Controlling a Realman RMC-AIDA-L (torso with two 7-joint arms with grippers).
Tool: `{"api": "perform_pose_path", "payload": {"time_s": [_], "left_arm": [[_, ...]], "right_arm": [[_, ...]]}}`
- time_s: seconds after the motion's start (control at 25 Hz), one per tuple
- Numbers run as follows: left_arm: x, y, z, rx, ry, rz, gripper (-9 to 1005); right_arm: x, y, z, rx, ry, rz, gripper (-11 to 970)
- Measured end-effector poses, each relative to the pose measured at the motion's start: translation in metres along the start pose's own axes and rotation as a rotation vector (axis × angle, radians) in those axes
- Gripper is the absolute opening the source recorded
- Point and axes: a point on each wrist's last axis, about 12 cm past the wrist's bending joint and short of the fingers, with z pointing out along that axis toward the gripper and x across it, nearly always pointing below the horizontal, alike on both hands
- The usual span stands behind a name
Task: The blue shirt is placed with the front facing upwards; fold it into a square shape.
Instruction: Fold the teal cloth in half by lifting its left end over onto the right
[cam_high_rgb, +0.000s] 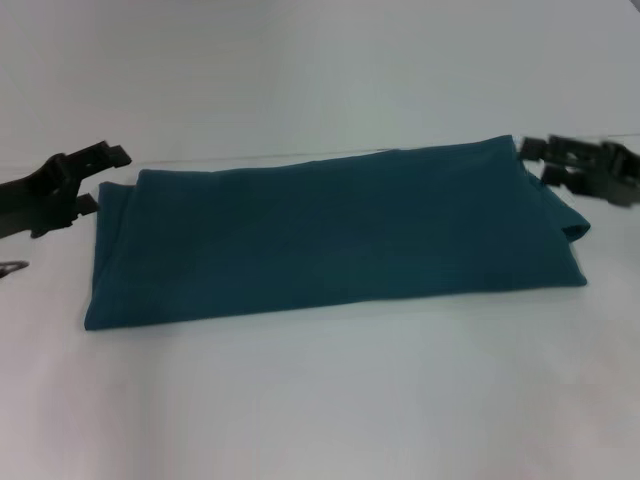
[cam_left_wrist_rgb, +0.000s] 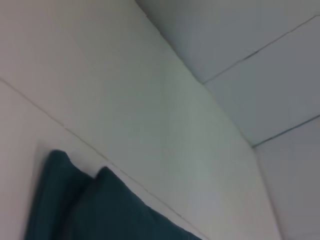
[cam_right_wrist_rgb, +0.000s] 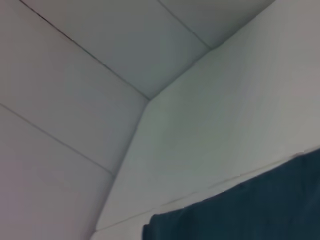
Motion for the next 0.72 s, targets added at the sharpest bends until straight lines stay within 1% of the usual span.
{"api": "perform_pose_path", "payload": {"time_s": [0.16, 0.2, 0.24, 0.28, 0.32, 0.4, 0.48, 0.56, 0.64, 0.72], "left_arm": [[0.007, 0.010, -0.012, 0.040, 0.027, -0.020, 935], [0.010, 0.016, -0.015, 0.040, 0.049, -0.011, 935], [0.010, 0.016, -0.015, 0.040, 0.049, -0.011, 935], [0.011, 0.019, -0.015, 0.029, 0.058, 0.005, 935], [0.012, 0.022, -0.015, 0.018, 0.063, 0.032, 934], [0.011, 0.023, -0.014, 0.004, 0.061, 0.125, 934], [0.012, 0.023, -0.010, -0.005, 0.048, 0.277, 933], [0.015, 0.024, -0.004, -0.033, 0.029, 0.383, 932], [0.018, 0.025, 0.002, -0.066, 0.023, 0.435, 931], [0.022, 0.028, 0.009, -0.104, 0.027, 0.443, 930]], "right_arm": [[0.022, -0.008, -0.017, -0.020, 0.002, 0.033, 863], [0.031, -0.012, -0.024, -0.023, 0.009, 0.046, 863], [0.031, -0.012, -0.024, -0.023, 0.009, 0.046, 863], [0.035, -0.014, -0.025, -0.025, 0.010, 0.052, 863], [0.038, -0.016, -0.027, -0.025, 0.010, 0.058, 864], [0.043, -0.018, -0.028, -0.029, 0.010, 0.063, 864], [0.046, -0.019, -0.028, -0.030, 0.011, 0.062, 863], [0.047, -0.020, -0.027, -0.033, 0.015, 0.060, 862], [0.048, -0.021, -0.026, -0.036, 0.017, 0.058, 862], [0.049, -0.021, -0.025, -0.037, 0.017, 0.058, 862]]}}
